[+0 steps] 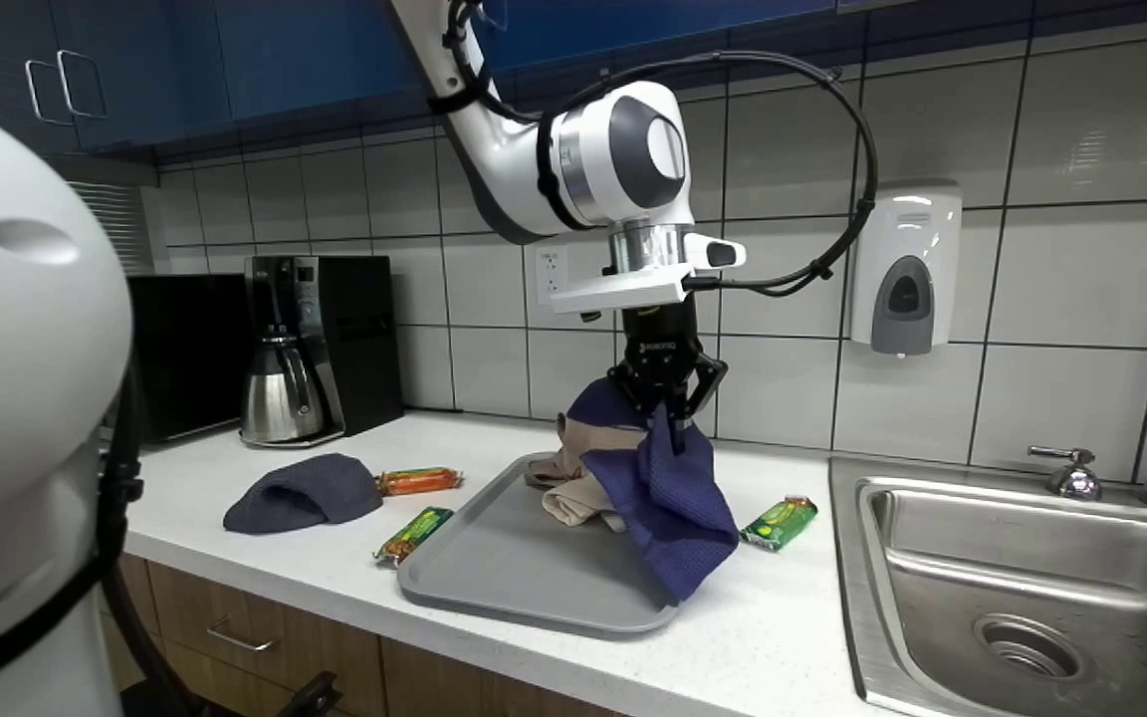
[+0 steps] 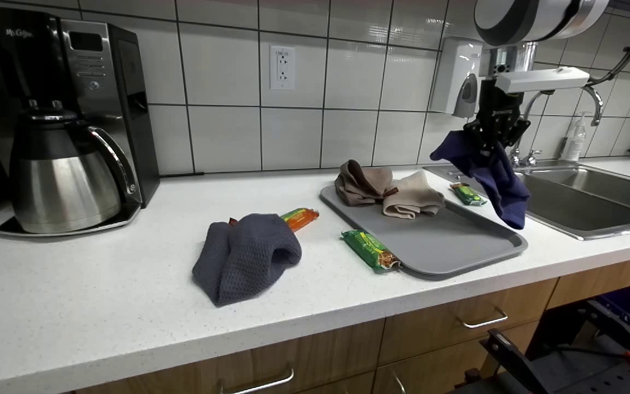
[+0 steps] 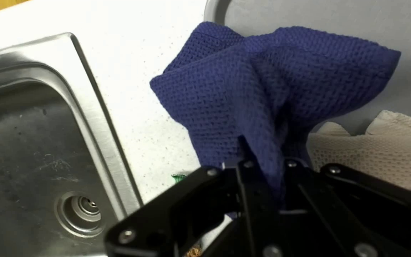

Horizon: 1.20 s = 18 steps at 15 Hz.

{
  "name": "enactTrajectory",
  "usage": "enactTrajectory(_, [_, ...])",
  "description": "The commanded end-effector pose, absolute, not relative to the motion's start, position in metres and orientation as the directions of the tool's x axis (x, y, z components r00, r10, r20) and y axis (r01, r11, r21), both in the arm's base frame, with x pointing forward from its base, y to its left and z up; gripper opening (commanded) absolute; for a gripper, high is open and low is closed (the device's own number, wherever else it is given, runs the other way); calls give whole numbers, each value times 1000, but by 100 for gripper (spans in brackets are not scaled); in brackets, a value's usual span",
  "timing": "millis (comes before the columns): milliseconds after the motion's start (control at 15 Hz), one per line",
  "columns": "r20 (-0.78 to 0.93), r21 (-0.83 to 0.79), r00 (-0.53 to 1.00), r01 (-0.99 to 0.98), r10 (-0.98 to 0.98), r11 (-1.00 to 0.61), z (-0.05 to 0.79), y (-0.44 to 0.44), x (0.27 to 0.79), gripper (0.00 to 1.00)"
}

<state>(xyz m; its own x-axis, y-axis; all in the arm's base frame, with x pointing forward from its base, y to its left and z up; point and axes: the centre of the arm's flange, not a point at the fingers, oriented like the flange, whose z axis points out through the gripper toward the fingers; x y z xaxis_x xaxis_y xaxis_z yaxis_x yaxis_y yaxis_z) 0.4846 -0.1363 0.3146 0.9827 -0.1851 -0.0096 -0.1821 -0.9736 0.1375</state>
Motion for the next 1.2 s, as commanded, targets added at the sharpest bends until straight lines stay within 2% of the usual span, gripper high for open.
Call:
enactTrajectory(0, [-4, 144, 967, -252, -256, -957, 318, -157, 477, 2])
enactTrajectory(1133, [29, 184, 824, -560, -565, -807, 246, -220, 500, 2])
